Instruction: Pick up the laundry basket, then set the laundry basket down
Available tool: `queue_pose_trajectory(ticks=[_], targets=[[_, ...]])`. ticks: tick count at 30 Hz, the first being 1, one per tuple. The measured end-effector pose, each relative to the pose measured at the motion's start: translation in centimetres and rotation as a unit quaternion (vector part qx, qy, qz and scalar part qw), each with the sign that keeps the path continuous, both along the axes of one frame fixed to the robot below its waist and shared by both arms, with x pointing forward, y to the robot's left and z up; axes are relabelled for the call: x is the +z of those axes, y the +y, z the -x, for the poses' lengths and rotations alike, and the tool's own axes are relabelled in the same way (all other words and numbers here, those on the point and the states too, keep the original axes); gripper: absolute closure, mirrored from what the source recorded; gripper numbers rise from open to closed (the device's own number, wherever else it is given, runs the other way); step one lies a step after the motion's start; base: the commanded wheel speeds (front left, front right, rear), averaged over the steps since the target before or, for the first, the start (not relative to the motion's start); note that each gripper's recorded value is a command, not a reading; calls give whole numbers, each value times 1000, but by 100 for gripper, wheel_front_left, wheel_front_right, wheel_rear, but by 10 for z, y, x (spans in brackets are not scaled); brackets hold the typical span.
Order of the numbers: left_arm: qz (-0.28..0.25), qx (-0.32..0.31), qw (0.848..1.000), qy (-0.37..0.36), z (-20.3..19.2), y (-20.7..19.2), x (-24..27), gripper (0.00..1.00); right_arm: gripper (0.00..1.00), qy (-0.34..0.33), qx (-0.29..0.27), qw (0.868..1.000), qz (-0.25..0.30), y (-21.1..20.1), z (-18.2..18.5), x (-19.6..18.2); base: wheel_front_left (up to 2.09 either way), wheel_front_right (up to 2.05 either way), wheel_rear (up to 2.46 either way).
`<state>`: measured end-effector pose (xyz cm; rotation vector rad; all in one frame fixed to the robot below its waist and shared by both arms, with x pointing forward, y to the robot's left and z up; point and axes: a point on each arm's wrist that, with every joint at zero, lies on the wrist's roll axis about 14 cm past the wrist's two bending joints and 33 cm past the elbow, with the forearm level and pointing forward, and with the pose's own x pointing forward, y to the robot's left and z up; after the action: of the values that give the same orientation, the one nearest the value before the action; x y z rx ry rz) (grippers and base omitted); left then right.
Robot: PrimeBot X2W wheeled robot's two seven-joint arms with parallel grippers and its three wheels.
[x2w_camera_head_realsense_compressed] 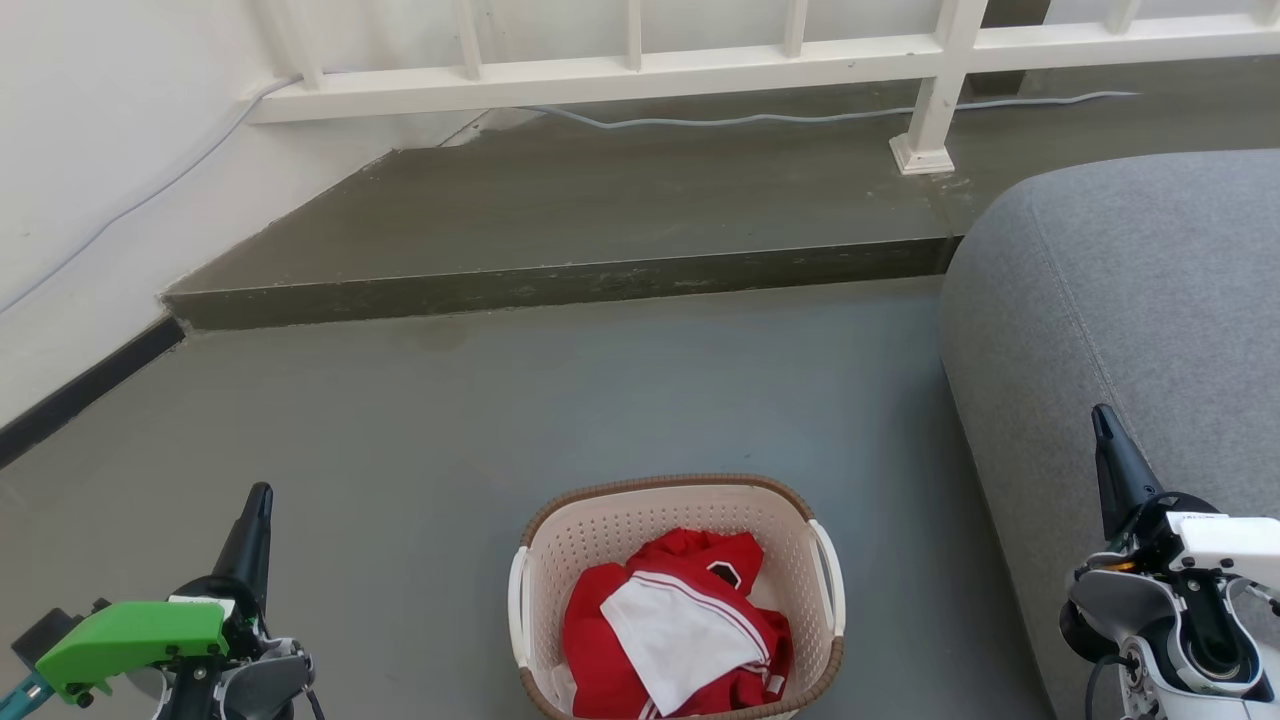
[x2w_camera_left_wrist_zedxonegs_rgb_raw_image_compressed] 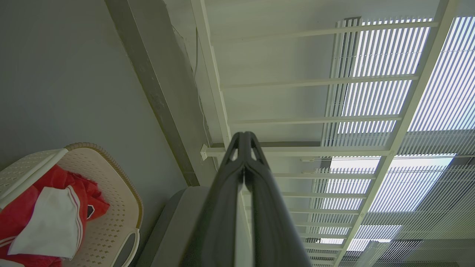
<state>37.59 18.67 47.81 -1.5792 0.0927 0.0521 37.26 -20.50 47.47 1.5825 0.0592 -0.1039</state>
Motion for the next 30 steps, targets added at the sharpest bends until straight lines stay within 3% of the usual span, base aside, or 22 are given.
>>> queue_pose_trajectory(ticks=[8, 9, 10, 11, 15, 30], targets=[[0, 0, 1000, 0, 0, 0, 0, 100, 100, 0, 0, 1000, 0, 0, 0, 0, 0, 0, 0], [0, 0, 1000, 2, 0, 0, -1, 0, 0, 2, 0, 1000, 0, 0, 0, -1, 0, 0, 0], [2, 0, 1000, 8, 2, -1, -5, 100, 100, 9, 0, 1000, -2, 1, 2, -5, 0, 0, 0], [5, 0, 1000, 17, 5, -3, -11, 0, 0, 19, 0, 1000, -5, 3, 6, -12, 0, 0, 0], [13, 0, 999, 50, 17, -7, -32, 0, 0, 54, 0, 998, -16, 8, 20, -35, 0, 0, 0], [5, 12, 999, 42, 15, -7, -27, 0, 0, 37, -1, 999, -3, 12, 15, -24, 0, 0, 0]])
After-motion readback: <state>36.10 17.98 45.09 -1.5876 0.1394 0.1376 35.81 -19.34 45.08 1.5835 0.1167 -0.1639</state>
